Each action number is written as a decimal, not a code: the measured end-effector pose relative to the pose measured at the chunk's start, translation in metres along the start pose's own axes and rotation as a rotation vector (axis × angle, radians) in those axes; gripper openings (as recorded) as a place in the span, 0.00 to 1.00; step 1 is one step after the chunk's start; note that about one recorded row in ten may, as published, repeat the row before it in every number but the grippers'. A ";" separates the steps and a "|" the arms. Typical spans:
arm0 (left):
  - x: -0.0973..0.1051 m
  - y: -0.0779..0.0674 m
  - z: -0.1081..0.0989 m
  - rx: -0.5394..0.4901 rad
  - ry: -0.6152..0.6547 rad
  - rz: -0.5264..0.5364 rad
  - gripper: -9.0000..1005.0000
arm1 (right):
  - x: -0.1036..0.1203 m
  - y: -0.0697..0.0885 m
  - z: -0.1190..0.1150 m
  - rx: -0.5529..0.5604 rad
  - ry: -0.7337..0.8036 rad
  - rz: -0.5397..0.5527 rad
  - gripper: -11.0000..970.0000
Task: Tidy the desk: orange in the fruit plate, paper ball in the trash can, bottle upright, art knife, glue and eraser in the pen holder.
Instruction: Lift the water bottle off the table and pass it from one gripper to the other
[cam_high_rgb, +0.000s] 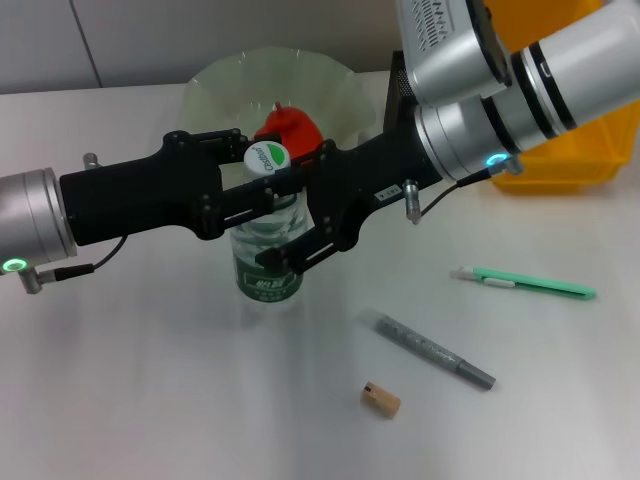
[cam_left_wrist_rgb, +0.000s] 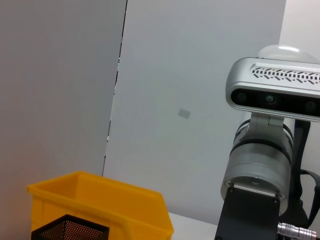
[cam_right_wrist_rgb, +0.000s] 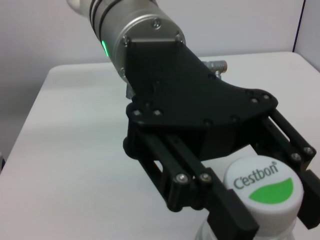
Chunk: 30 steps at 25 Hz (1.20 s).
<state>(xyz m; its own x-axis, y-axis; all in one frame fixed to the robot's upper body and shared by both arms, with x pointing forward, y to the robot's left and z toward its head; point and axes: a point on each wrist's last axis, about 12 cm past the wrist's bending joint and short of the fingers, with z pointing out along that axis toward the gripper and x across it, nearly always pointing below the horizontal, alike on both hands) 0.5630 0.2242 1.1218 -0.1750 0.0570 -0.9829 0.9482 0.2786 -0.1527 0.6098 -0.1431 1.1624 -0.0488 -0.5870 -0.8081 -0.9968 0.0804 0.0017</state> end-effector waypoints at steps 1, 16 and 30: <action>0.000 0.000 0.000 0.000 0.000 0.000 0.47 | 0.000 0.000 -0.001 0.002 -0.005 0.000 0.82; 0.000 0.001 0.000 -0.002 0.002 0.001 0.46 | -0.003 0.002 -0.005 0.023 -0.035 -0.013 0.81; -0.002 0.003 0.000 -0.012 0.003 0.004 0.45 | 0.004 0.007 -0.013 0.047 -0.099 -0.006 0.79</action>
<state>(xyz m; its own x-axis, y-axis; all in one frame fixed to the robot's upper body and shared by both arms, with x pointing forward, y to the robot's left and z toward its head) 0.5658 0.2253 1.1231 -0.1721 0.0609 -0.9832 0.9455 0.2903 -0.1475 0.6017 -0.1557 1.1670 -0.0335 -0.5051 -0.8624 -0.9928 0.1158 -0.0292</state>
